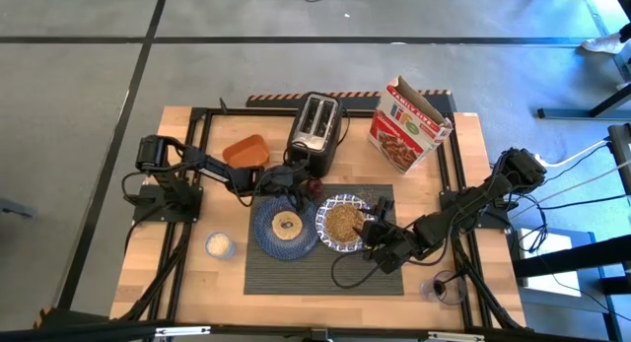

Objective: Arrange a breakfast setting
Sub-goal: Put the black spoon on the placemat on the right side of the blue patterned bowl from the transparent glass

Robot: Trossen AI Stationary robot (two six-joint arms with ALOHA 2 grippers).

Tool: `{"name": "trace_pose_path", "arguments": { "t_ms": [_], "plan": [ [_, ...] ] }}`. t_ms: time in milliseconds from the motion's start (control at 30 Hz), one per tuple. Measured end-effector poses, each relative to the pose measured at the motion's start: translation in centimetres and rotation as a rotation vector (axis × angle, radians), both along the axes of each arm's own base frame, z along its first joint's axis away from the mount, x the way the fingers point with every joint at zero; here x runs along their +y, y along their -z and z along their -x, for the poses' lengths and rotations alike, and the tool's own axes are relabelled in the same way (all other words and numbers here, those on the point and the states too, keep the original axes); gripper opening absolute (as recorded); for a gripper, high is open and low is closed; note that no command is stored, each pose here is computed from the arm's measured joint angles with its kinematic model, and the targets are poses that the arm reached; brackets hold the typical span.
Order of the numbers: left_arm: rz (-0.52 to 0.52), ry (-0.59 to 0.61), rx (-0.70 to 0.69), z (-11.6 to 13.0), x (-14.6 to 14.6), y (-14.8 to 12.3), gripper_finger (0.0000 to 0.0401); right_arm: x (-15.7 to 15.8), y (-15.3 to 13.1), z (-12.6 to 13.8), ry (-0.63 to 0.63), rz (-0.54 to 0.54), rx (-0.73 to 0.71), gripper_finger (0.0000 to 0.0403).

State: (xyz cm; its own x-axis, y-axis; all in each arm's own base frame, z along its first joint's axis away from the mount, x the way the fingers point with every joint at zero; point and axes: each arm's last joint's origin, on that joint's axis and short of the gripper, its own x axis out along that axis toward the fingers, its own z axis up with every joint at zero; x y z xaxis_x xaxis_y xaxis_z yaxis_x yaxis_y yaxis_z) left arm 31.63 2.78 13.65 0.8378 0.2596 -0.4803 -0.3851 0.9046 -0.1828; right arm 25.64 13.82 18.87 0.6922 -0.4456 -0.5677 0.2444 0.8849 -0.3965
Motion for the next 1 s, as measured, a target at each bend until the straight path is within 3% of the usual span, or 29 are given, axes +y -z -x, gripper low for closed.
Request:
{"name": "trace_pose_path", "arguments": {
  "t_ms": [300, 700, 1000],
  "plan": [
    [-0.025, -0.009, -0.003, 0.1, 0.1, -0.4, 0.0344, 0.0, 0.0, 0.0, 0.0, 0.001, 0.0, 0.0255],
    [-0.039, 0.003, -0.037, 1.7, -1.0, -4.4, 0.0344, 0.0, 0.0, 0.0, -0.004, 0.008, 0.009, 0.0255],
    [-0.086, 0.091, -0.091, 3.8, -2.9, -8.2, 0.0344, -0.1, -0.8, 0.2, -0.013, 0.02, -0.013, 0.0255]
  ]
}}
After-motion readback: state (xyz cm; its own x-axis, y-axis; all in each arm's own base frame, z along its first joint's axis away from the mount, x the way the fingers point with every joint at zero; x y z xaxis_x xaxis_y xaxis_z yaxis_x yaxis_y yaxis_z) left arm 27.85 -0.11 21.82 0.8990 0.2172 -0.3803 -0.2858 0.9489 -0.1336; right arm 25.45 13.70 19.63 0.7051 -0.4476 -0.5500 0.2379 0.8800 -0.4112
